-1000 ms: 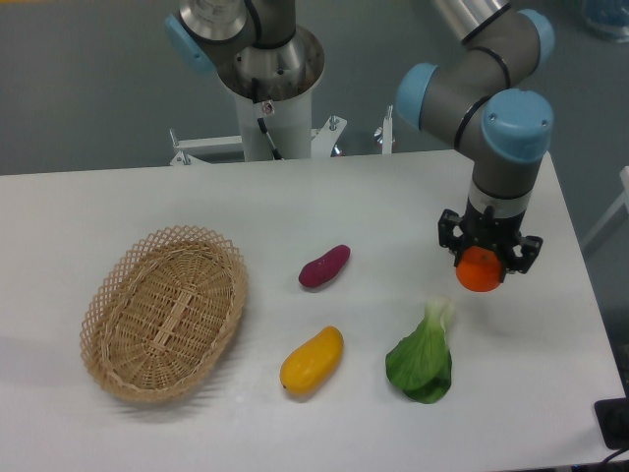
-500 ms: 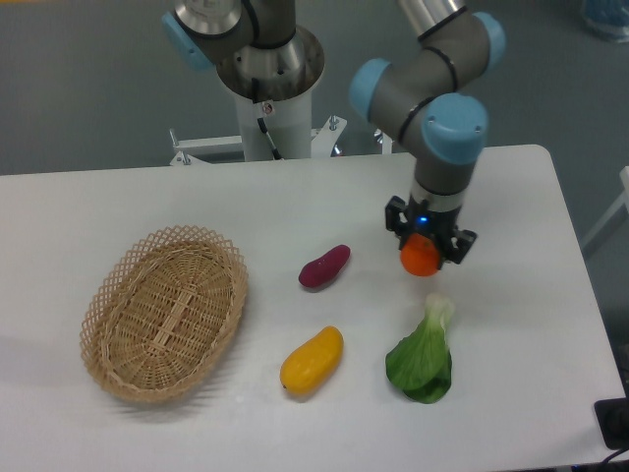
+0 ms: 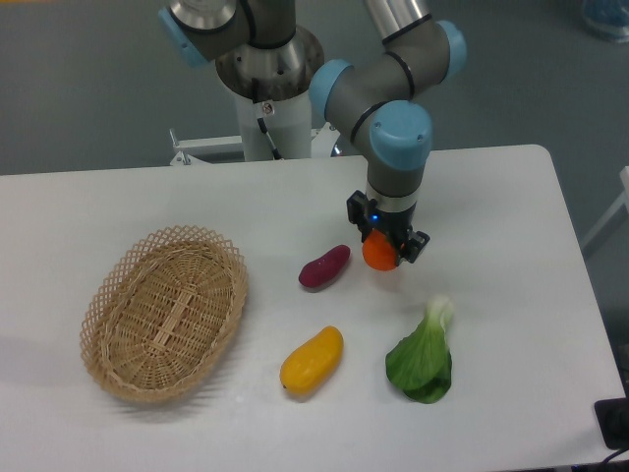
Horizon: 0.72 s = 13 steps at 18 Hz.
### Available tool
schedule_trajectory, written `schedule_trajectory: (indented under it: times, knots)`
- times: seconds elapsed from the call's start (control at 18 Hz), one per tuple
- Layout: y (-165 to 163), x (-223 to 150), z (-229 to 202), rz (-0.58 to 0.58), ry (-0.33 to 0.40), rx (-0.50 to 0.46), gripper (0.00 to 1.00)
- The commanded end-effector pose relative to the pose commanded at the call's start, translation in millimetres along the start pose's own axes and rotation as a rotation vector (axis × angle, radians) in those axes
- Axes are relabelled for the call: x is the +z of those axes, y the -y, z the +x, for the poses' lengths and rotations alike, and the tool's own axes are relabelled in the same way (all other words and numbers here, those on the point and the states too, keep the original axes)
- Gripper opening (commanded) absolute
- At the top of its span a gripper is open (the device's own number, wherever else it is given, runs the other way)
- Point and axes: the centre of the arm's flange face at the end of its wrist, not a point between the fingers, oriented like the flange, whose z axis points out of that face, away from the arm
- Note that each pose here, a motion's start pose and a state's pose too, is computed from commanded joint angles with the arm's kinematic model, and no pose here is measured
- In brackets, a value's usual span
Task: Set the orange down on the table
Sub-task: 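Carry the orange toward the purple sweet potato and lower it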
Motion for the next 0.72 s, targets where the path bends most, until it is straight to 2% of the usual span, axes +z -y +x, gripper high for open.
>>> schedule_trajectory:
  times: [0.17,0.39,0.72]
  knots:
    - [0.9,-1.1,-0.6,0.001,0.006,0.006,0.68]
    - [1.2,1.1,-0.2,0.003,0.001,0.005,0.99]
    - [-0.1,-2.6,-4.5,0.009,0.01,0.0,1.0]
